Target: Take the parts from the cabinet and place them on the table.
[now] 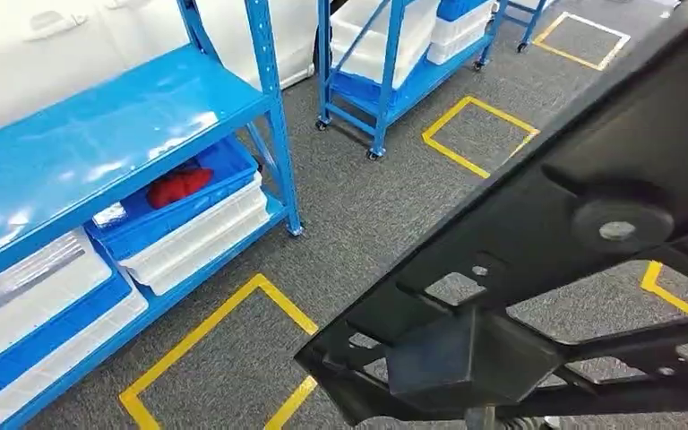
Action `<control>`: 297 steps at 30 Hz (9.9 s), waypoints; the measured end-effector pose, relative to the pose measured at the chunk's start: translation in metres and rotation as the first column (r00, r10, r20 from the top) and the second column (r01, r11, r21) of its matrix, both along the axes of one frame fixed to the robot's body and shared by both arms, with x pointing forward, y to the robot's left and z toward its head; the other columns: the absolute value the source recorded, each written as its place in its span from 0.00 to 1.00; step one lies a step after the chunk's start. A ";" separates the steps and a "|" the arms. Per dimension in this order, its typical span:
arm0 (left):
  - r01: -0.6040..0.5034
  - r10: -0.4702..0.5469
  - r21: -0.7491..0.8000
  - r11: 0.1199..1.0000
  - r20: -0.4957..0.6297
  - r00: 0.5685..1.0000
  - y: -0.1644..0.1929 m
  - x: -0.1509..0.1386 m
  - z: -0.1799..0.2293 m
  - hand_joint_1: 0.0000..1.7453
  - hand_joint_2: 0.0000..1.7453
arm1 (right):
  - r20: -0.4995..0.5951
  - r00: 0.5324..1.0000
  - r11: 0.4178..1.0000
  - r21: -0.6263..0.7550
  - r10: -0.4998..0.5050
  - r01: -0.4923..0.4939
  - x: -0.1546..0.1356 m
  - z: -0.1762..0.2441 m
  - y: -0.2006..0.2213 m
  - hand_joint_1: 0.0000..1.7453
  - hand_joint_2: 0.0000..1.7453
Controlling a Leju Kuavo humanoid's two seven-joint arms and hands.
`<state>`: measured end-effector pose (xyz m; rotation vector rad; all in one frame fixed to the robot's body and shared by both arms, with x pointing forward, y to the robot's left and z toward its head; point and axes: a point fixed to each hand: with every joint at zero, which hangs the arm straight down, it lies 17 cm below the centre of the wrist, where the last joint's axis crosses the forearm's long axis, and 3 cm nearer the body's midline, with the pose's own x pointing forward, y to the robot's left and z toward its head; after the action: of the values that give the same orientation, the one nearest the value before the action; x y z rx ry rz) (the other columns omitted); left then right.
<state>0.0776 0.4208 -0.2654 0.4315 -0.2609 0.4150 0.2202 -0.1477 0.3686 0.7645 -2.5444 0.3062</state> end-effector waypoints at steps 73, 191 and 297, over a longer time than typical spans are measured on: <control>0.069 -0.070 -0.055 0.996 -0.018 0.997 -0.037 -0.007 -0.007 0.00 1.00 | -0.100 0.995 0.996 -0.087 0.007 -0.016 -0.033 -0.032 0.019 1.00 1.00; 0.059 -0.059 -0.106 0.993 0.003 0.998 -0.065 0.002 -0.009 0.00 1.00 | -0.102 0.953 0.947 -0.124 0.285 -0.297 0.097 -0.024 0.074 1.00 1.00; 0.049 -0.041 -0.130 0.990 0.065 0.997 -0.062 0.018 -0.006 0.00 1.00 | -0.047 0.969 0.958 -0.147 0.241 -0.246 0.105 -0.020 0.058 1.00 1.00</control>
<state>0.0954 0.3589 -0.2717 0.2832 -0.3015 0.3996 0.3254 -0.0901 0.3484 1.0159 -2.3686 0.5591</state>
